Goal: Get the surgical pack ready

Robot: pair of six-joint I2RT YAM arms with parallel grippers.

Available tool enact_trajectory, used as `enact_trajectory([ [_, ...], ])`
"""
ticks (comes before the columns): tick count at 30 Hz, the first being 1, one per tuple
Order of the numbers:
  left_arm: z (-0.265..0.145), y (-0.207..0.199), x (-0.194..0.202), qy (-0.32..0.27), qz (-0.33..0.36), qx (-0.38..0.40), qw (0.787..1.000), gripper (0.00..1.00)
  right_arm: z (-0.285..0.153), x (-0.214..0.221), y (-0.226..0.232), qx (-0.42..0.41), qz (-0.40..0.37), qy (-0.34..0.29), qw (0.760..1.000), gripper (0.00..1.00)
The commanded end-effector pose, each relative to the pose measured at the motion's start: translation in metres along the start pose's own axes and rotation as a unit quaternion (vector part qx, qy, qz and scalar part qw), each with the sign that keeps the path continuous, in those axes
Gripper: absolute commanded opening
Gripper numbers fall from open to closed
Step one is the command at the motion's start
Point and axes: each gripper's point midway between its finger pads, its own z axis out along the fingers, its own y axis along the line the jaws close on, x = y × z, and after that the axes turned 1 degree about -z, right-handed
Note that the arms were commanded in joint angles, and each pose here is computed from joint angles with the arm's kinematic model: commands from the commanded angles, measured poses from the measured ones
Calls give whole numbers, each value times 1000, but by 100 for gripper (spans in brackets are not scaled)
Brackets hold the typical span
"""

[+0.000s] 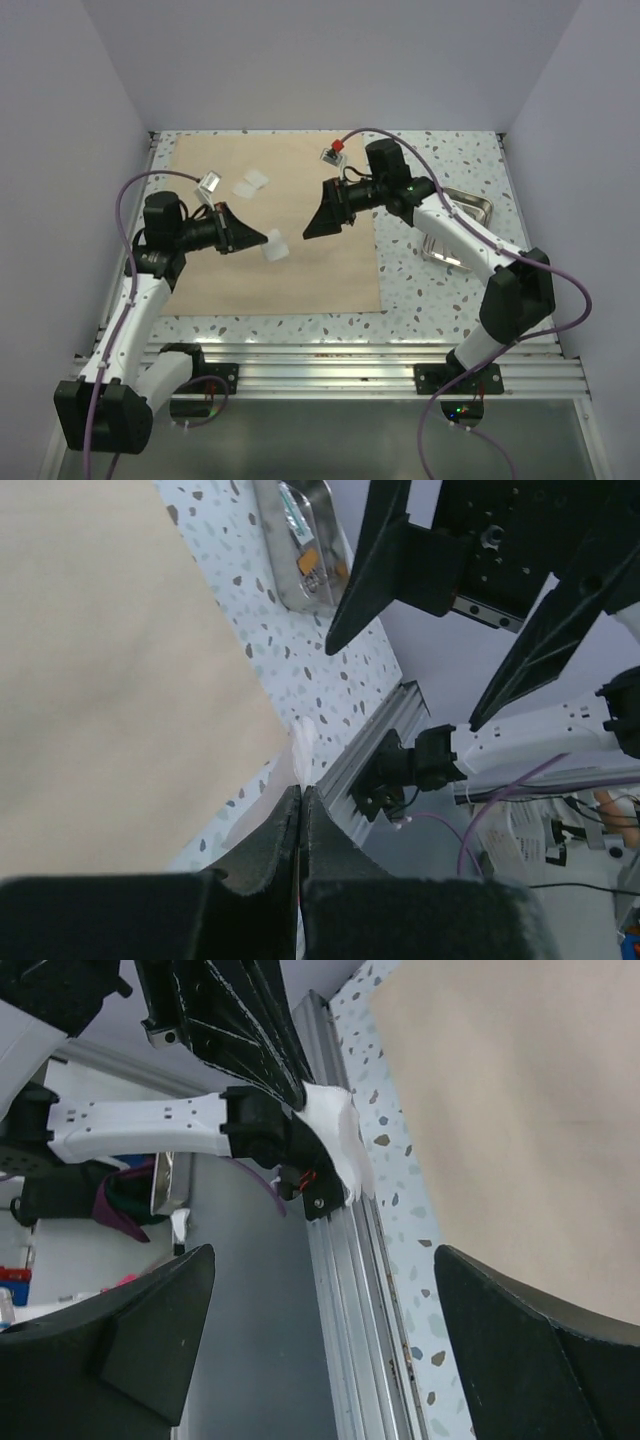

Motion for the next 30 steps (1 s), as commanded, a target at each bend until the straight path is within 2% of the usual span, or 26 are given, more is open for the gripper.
enact_trajectory([
  [1, -9, -27, 16, 25, -2, 53, 998, 0, 18, -2, 27, -69, -34, 13, 997, 92],
  [7, -14, -42, 23, 35, 6, 81, 996, 0, 47, 15, 32, -88, -31, 49, 994, 84],
  [25, -14, -51, 27, 41, -6, 105, 994, 0, 78, 39, 50, -132, -38, 91, 986, 76],
  [28, -13, -49, 26, 43, -12, 104, 994, 0, 80, 40, 55, -140, -36, 92, 985, 69],
  [30, -13, -50, 25, 42, -13, 105, 993, 0, 80, 42, 54, -140, -33, 93, 985, 59],
])
